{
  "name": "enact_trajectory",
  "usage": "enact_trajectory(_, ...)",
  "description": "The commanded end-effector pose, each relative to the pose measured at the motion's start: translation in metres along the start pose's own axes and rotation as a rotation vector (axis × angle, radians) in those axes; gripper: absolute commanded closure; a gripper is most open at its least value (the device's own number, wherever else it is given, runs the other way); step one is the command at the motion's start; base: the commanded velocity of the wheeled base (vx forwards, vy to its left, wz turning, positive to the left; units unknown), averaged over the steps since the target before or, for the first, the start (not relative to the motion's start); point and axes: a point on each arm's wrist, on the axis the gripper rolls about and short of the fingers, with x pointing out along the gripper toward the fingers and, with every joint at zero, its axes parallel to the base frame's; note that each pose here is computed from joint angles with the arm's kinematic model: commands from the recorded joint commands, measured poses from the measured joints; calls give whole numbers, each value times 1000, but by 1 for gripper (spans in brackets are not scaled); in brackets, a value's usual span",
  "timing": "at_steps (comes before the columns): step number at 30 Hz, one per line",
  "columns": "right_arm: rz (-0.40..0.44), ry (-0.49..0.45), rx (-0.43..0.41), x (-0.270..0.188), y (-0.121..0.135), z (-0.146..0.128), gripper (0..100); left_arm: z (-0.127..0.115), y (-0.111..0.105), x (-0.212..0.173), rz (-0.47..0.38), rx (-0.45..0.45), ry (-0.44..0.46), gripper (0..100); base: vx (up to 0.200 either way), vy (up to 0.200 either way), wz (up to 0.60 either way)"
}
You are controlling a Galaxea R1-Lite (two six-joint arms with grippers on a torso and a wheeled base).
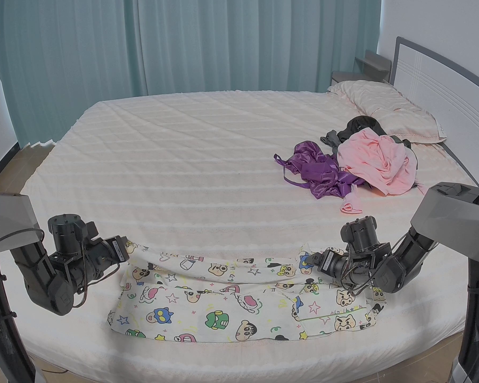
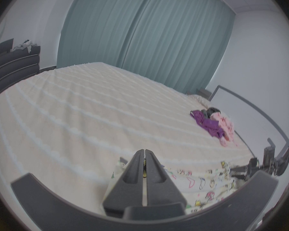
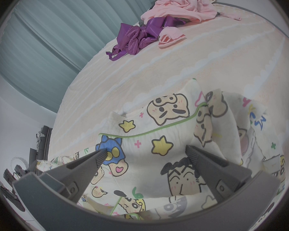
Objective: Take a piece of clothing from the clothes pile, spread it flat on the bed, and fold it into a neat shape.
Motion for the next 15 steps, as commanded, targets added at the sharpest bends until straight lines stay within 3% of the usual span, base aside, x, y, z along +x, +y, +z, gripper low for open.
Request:
enact_trajectory(1,-6,8,0,-1,-2,-2,0,-18,5,-15,28,32,73,100,0,0,0)
enact_trajectory(15,-8,8,-1,-5,-3,-2,0,-59,25,-15,99,62,247,100,0,0,0)
